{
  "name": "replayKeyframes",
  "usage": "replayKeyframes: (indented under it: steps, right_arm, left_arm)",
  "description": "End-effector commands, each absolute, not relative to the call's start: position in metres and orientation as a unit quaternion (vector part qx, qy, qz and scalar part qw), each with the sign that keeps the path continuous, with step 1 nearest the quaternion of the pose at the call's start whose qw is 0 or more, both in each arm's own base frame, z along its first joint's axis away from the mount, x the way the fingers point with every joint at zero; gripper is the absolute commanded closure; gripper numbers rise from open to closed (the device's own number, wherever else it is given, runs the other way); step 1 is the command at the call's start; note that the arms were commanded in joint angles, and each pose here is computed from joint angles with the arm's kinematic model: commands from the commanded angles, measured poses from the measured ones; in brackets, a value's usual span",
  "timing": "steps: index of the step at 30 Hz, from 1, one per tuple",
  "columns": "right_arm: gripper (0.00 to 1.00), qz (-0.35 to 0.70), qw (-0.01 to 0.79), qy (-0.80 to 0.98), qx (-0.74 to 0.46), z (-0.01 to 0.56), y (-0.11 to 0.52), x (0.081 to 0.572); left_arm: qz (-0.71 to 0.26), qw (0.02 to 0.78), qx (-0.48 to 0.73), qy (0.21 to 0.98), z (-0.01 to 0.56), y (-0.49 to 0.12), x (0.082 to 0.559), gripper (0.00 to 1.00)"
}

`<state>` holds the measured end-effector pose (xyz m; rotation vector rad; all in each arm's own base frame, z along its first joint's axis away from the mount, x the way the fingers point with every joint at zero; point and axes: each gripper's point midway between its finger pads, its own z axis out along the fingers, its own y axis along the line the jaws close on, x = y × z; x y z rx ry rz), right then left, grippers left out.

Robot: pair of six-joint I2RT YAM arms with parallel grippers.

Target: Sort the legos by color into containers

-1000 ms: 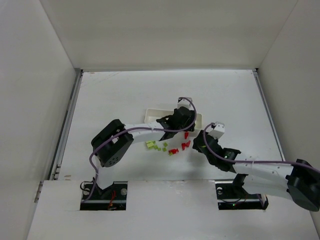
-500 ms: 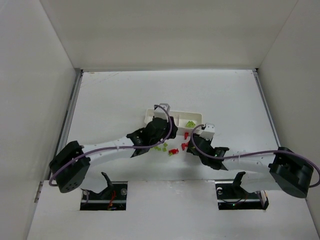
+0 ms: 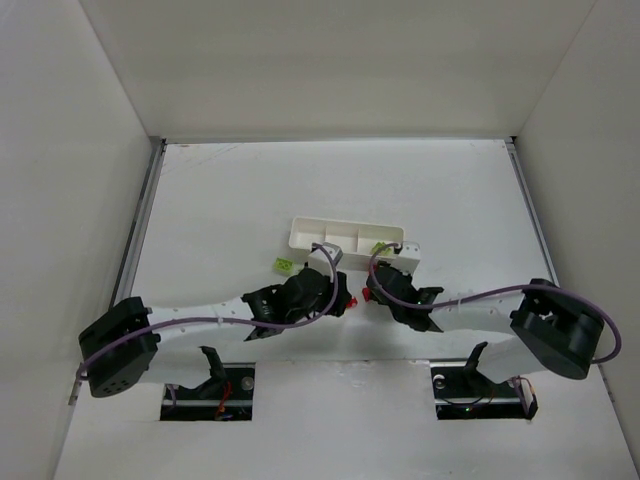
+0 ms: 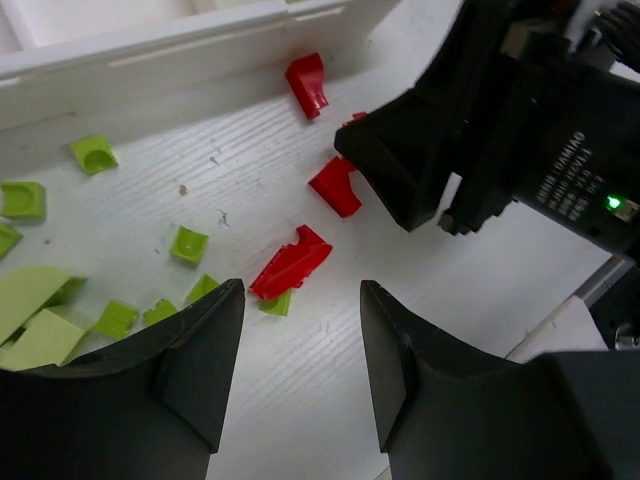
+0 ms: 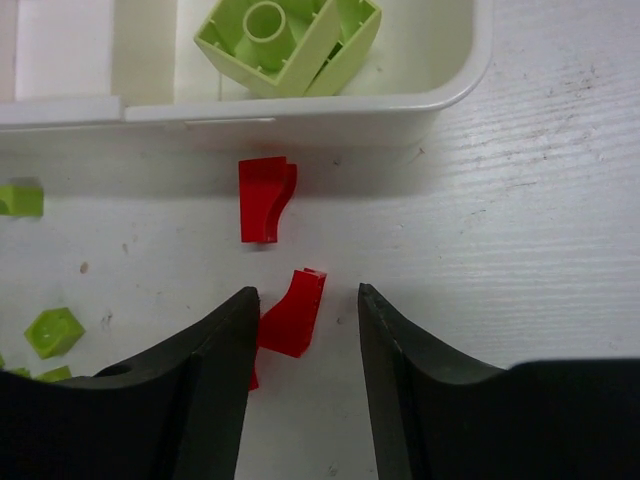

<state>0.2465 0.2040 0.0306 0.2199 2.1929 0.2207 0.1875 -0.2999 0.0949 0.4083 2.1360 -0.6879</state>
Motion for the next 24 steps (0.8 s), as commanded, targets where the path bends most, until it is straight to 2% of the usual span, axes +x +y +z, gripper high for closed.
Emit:
replayKeyframes:
  steps: [1,12,19,24]
  right_arm:
    - [0.52,0.107,0.459,0.875,0.115,0.042,0.214,0.258]
    - [0.78,0.093,0.450,0.880,0.119,0.032,0.208,0.254]
    - [0.79,0.112,0.464,0.871,0.117,0.051,0.206,0.253]
    - [0.79,0.118,0.471,0.868,0.108,0.057,0.212,0.253]
  left_arm:
    - [-0.284,0.419,0.195,0.840,0.094,-0.310,0.180,0.52]
    - [-0.255,0.414,0.235,0.842,0.071,-0.314,0.182,0.50]
    - [-0.255,0.404,0.257,0.840,0.061,-0.327,0.180,0.52]
    - [-0.248,0.414,0.258,0.837,0.058,-0.334,0.192,0.61]
